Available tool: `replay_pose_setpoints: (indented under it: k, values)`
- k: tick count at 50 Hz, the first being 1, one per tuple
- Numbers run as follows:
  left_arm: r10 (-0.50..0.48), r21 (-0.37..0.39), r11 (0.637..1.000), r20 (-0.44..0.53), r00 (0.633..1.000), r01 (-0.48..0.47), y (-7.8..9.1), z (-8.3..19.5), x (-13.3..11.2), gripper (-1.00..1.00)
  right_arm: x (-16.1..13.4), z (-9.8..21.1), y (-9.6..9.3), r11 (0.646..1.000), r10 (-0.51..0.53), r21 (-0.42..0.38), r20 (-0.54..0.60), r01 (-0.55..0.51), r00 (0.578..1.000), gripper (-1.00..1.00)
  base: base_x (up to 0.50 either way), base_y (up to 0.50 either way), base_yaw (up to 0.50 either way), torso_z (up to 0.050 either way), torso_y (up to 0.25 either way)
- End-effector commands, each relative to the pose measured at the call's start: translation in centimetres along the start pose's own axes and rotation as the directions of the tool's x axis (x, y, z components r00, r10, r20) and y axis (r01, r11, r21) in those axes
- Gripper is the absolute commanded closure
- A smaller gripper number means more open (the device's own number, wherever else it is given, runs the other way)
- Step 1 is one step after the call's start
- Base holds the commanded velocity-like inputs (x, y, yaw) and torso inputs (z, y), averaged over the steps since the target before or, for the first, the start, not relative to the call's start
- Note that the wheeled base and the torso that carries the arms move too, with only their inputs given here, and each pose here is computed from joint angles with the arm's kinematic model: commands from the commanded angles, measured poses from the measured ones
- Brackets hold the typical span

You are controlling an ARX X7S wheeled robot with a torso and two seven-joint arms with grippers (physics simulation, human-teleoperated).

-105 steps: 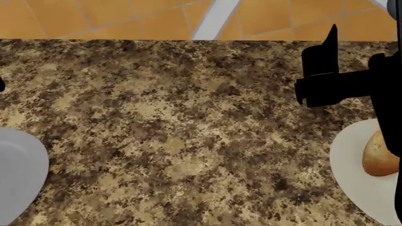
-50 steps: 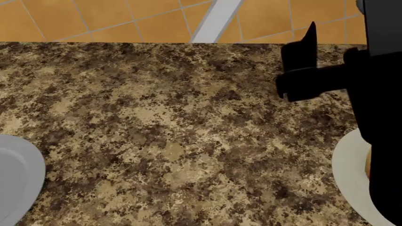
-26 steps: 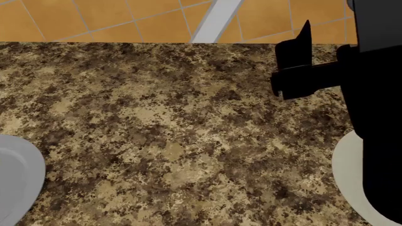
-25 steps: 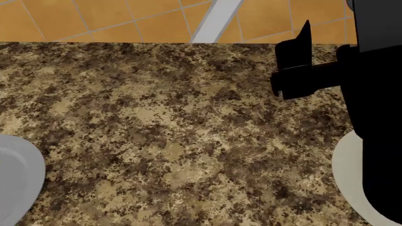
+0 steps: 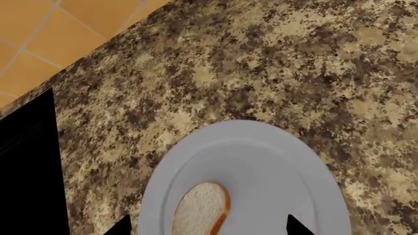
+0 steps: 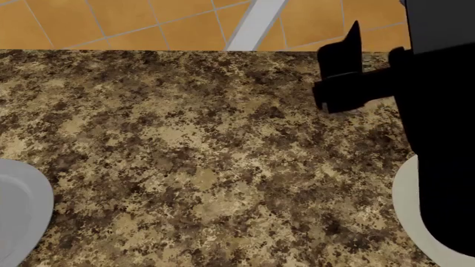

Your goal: Place all breads on the cutting board.

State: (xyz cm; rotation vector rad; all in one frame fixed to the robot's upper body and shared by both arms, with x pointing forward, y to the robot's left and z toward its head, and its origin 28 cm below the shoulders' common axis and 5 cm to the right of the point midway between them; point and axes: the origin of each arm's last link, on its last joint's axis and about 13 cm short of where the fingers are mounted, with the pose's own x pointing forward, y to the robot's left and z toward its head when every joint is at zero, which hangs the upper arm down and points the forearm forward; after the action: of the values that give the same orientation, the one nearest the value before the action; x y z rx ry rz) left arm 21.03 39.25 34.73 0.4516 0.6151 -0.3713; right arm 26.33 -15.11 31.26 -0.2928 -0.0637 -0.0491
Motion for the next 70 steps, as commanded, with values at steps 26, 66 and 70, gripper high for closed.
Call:
replay_pose_setpoints:
  k: [26,66,70]
  values:
    - [-0.029,-0.061,0.998,-0.031,0.999,0.027,2.4,-1.0,3.7,-1.00,0.3,0.3,0.5,1.000,0.015,-0.013,-0.007,-0.015,1.000,-1.00,0.00,0.00,0.00,0.000,0.000]
    - [-0.099,-0.278,0.955,0.026,0.995,0.102,3.9,-3.6,7.1,-1.00,0.7,0.6,1.2,0.999,0.030,-0.037,-0.025,-0.031,0.999,-1.00,0.00,0.00,0.00,0.000,0.000]
    - [-0.103,-0.291,0.951,0.033,0.994,0.108,3.9,-3.7,7.1,-1.00,0.7,0.6,1.2,0.999,0.029,-0.036,-0.027,-0.029,0.999,-1.00,0.00,0.00,0.00,0.000,0.000]
